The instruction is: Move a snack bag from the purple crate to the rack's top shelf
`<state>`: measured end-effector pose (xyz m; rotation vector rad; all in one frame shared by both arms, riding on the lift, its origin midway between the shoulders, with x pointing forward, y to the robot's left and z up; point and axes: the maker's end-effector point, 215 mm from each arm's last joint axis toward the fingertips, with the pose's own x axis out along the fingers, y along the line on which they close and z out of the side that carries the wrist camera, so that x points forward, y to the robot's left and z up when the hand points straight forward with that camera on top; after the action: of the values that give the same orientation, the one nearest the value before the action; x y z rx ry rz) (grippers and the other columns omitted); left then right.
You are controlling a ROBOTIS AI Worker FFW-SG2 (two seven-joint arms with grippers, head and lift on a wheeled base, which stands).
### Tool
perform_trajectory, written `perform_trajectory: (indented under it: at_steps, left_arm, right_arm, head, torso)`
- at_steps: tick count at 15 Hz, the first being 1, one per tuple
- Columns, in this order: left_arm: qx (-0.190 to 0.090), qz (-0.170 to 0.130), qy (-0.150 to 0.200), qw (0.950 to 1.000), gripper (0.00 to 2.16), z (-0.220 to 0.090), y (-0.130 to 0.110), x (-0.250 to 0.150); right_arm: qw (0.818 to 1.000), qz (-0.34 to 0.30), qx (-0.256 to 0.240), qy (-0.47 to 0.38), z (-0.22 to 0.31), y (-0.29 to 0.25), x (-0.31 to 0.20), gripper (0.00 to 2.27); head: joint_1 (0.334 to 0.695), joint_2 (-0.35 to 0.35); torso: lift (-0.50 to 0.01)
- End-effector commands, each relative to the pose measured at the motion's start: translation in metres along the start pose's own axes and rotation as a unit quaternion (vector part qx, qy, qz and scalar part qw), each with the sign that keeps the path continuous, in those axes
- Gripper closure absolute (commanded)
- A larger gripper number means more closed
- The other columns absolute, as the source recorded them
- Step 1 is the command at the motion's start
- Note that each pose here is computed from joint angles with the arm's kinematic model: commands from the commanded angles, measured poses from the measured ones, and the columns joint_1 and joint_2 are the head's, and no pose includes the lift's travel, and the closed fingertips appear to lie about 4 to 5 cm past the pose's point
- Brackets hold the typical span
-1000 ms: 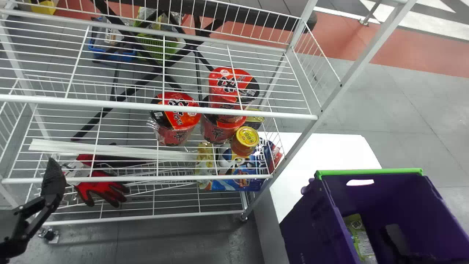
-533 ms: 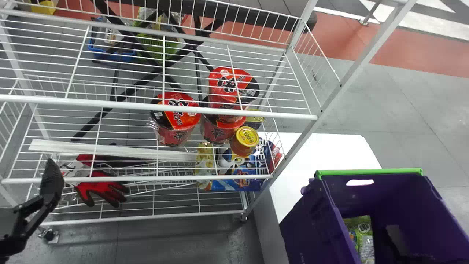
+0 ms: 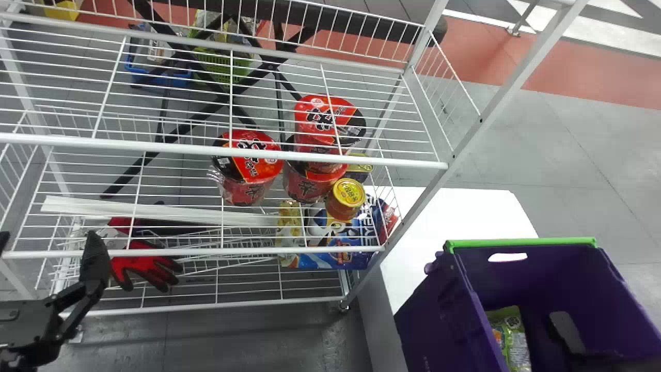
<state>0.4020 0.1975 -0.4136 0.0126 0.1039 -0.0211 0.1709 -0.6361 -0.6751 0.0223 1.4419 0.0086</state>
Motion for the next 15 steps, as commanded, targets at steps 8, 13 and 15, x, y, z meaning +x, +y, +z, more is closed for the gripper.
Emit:
perform_trajectory:
  at_steps: [8,13,15]
  left_arm:
    - [0.003,0.003,0.004,1.0000,0.11,-0.002,0.001,0.003]
    - [0.003,0.004,0.004,1.0000,0.11,-0.003,0.002,0.006]
    - [0.005,0.005,0.005,1.0000,0.11,-0.005,0.003,0.007]
  right_arm:
    - [0.998,0.002,-0.018,-0.057,0.023,0.014,0.000,1.92]
    - [0.996,0.013,-0.023,-0.081,0.003,0.038,0.006,1.92]
    - [0.996,0.015,-0.030,-0.082,-0.003,0.045,0.011,1.92]
  head:
    - [0.695,-0.350]
    - [0.695,-0.350]
    - [0.695,-0.350]
  torso:
    - [-0.414]
    - [-0.395]
    - [-0.386]
